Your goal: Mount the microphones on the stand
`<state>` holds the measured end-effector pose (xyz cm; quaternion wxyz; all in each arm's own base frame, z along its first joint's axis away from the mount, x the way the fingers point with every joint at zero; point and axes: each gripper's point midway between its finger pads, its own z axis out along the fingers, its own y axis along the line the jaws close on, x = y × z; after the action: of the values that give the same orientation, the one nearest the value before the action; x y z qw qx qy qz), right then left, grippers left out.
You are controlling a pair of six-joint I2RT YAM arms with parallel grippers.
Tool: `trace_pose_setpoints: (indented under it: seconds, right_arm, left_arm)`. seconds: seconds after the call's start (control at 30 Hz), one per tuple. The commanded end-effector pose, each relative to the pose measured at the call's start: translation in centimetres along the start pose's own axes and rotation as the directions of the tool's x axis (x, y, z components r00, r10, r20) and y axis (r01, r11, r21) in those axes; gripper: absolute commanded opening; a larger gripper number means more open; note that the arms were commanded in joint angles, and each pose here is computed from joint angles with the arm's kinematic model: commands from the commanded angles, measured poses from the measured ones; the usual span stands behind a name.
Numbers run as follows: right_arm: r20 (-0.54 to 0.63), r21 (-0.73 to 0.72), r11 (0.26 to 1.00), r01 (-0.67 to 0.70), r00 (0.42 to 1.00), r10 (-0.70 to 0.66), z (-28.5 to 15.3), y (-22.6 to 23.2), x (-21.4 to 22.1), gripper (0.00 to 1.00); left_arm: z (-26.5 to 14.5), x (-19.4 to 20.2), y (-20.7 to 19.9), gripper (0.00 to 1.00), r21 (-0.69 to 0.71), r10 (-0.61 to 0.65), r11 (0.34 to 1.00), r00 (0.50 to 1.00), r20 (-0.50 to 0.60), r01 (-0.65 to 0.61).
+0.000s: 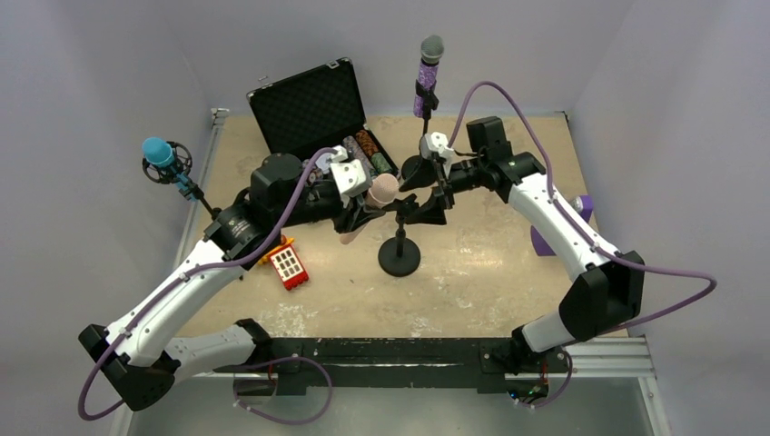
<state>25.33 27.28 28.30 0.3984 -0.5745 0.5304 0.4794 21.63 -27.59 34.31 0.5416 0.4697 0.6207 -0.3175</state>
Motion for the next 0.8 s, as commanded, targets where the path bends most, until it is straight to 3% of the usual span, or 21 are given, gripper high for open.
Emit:
trace_pose_setpoints:
  seconds: [0.0, 0.27, 0.43, 0.5, 0.67, 0.77]
  right_arm:
    - [-0.037, -0.014, 1.000, -0.028, 0.999, 0.027, 0.6, 0.5, 2.1, 0.83]
    - [-0.050, -0.011, 0.999, -0.036, 0.998, 0.035, 1.1, 0.6, 3.2, 0.78]
    - [-0.029, -0.010, 1.000, -0.028, 0.999, 0.028, 1.1, 0.6, 2.6, 0.70]
    - [-0.027, -0.017, 0.999, -0.031, 0.999, 0.031, 1.2, 0.7, 2.6, 0.60]
    - [-0.028, -0.042, 0.999, -0.034, 0.999, 0.033, 1.2, 1.1, 2.9, 0.17]
    - [-0.025, -0.045, 0.999, -0.021, 0.999, 0.020, 1.1, 1.4, 2.9, 0.06]
  left_arm:
    - [-0.3, -3.1, 1.0, 0.00, -0.023, 0.073, 0.997, 0.994, 0.086, -0.071]
    - [0.6, -3.8, 1.4, 0.00, -0.013, 0.062, 0.998, 0.991, 0.118, -0.060]
    - [1.3, -4.1, 1.6, 0.00, -0.002, 0.054, 0.999, 0.991, 0.126, -0.054]
    - [1.5, -4.2, 1.8, 0.00, -0.005, 0.054, 0.999, 0.990, 0.130, -0.054]
    - [2.0, -4.3, 2.3, 0.00, -0.015, 0.055, 0.998, 0.988, 0.141, -0.053]
    - [2.3, -4.0, 2.5, 0.00, -0.019, 0.061, 0.998, 0.988, 0.139, -0.059]
